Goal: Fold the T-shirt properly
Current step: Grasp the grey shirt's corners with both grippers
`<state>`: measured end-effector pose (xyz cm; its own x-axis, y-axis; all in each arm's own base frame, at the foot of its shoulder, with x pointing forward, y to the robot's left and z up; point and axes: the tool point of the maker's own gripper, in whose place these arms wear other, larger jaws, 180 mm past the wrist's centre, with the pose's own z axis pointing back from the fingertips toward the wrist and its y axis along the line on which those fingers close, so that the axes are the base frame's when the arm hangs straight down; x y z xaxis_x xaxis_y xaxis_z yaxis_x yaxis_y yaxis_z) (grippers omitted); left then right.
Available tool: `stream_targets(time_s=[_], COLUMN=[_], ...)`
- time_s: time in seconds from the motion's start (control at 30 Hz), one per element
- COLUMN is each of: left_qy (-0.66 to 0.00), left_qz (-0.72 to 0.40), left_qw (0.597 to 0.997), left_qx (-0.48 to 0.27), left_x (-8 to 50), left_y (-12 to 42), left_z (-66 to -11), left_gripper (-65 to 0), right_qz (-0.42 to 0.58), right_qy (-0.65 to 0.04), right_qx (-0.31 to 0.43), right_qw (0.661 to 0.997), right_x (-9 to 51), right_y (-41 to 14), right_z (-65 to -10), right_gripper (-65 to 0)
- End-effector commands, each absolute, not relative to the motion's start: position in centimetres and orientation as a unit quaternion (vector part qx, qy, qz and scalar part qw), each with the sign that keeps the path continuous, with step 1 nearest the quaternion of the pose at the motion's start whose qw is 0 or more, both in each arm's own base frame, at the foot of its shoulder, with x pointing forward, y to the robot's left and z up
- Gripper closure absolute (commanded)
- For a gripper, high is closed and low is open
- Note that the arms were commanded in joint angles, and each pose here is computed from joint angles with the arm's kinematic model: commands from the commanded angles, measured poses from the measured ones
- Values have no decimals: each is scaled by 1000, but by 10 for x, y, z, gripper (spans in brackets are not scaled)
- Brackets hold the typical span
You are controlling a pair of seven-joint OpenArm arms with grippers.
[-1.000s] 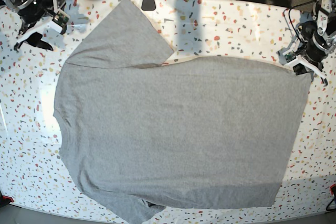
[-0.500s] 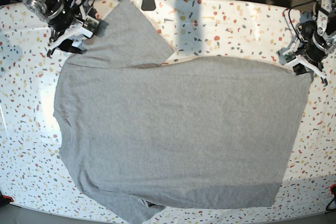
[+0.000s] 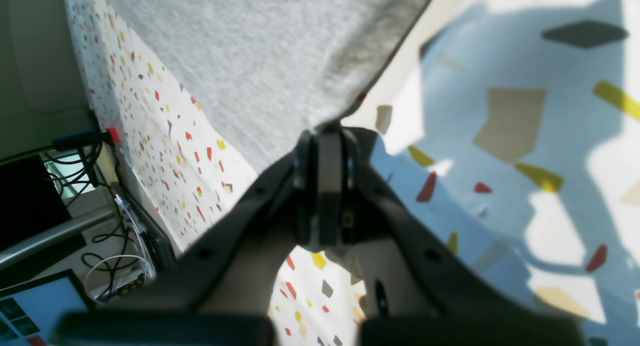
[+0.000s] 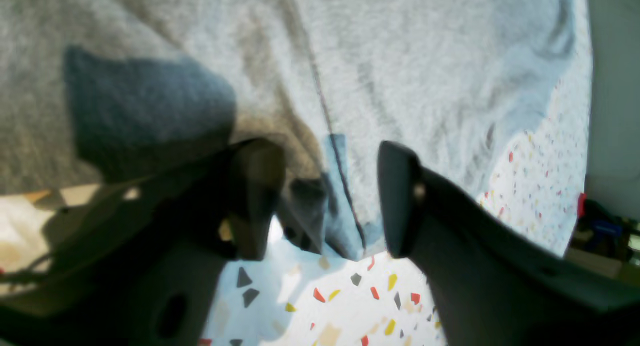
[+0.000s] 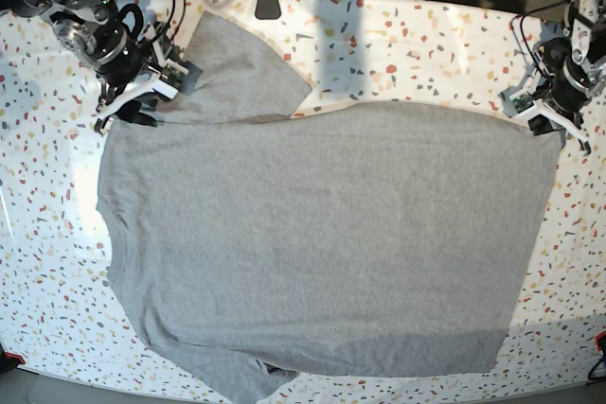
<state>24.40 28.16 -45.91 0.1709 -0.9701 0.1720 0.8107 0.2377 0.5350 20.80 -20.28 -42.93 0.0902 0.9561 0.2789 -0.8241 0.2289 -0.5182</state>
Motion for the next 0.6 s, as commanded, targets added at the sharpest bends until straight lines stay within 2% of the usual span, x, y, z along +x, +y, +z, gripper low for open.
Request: stream_targets(time_s=[0.0,0.27,0.4,0.57], left_qy=[-188,-193,-220,-262], left_qz=[-603,-598,-570,-500], left_qw=[757,761,780,821], left_qx=[166,160,132,89], left_x=[229,229,230,234], left_y=[296,294,284,271], left_z=[-470,-470,-469,-466], left_gripper=[0,0,0,0], right_qz=[615,609,608,577], right_qy=[-256,-221,-226,-271], right_qx=[-116,-143,-143,-163], right_qw=[737,748,747,753], right_x=[201,198,200,215], right_y=[-214,-231,-228,-223], right_z=[-435,-438,-436,-418], right_gripper=[-259,0,0,0])
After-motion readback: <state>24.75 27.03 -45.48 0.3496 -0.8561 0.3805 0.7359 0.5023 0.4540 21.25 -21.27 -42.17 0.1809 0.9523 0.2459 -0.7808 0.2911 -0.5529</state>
